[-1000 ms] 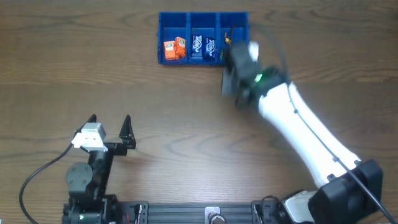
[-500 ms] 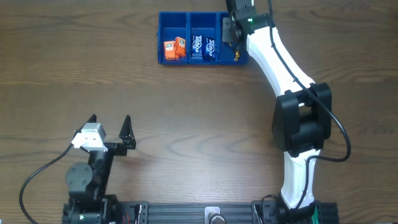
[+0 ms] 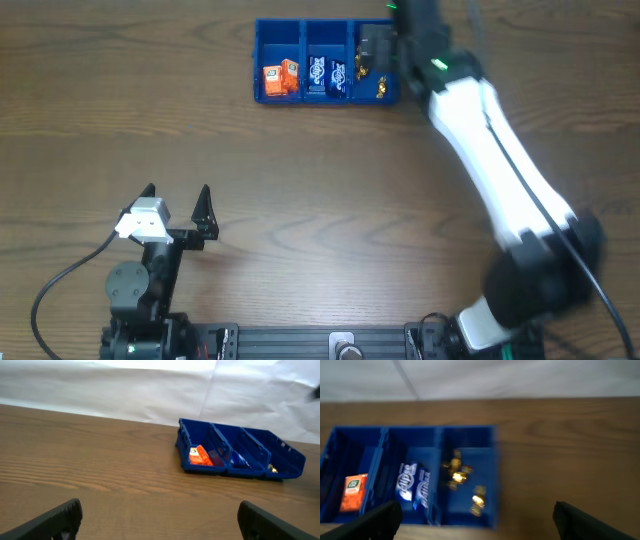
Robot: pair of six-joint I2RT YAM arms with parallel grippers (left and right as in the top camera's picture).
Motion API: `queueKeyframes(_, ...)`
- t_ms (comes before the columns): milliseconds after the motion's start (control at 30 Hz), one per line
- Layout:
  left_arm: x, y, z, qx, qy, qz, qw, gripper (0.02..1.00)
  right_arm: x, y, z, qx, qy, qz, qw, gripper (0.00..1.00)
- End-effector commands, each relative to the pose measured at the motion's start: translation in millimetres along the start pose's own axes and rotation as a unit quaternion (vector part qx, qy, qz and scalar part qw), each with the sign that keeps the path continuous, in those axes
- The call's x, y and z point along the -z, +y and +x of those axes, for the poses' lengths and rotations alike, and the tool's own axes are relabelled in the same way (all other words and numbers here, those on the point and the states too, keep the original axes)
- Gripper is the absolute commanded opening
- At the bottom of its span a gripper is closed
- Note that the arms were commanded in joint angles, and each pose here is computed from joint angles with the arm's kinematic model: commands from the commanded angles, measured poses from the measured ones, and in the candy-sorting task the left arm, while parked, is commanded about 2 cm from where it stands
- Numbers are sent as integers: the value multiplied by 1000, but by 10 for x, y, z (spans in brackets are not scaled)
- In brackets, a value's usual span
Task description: Sort Candies Into Trays
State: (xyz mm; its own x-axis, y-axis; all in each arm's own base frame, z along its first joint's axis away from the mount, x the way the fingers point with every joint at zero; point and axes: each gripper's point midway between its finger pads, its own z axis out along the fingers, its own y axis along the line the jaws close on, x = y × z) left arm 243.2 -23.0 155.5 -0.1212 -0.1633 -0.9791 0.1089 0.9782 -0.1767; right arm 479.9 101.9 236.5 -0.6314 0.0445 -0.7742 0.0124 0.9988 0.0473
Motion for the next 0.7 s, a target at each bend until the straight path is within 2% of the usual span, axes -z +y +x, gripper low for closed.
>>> queueKeyframes(33, -12, 27, 163, -2, 23, -2, 1000, 996, 845, -556, 265, 9, -69, 28, 997, 998)
queueKeyframes(133, -12, 27, 163, -2, 23, -2, 1000, 998, 1318, -767, 774, 3, -133, 30, 991, 998)
queueKeyframes(233, -12, 27, 163, -2, 23, -2, 1000, 998, 1458, -967, 1300, -24, -179, 19, 983, 998)
queueKeyframes(267, -12, 27, 163, -2, 23, -2, 1000, 998, 1506, -1067, 1485, -49, -201, 16, 978, 998)
queueKeyframes(333, -12, 27, 163, -2, 23, -2, 1000, 998, 1577, -1137, 1663, -61, -235, 13, 970, 998)
queueKeyframes(433, -12, 27, 163, -2, 23, -2, 1000, 998, 1594, -1150, 1830, -62, -282, 7, 957, 998)
queueKeyframes(533, -12, 27, 163, -2, 23, -2, 1000, 998, 1533, -1068, 1932, -50, -290, -17, 956, 998)
queueKeyframes(600, -12, 27, 163, -2, 23, -2, 1000, 998, 1438, -1070, 1975, -20, -299, -9, 954, 998)
queueKeyframes(700, -12, 27, 163, -2, 23, -2, 1000, 998, 1368, -1070, 1998, -16, -312, -9, 950, 998)
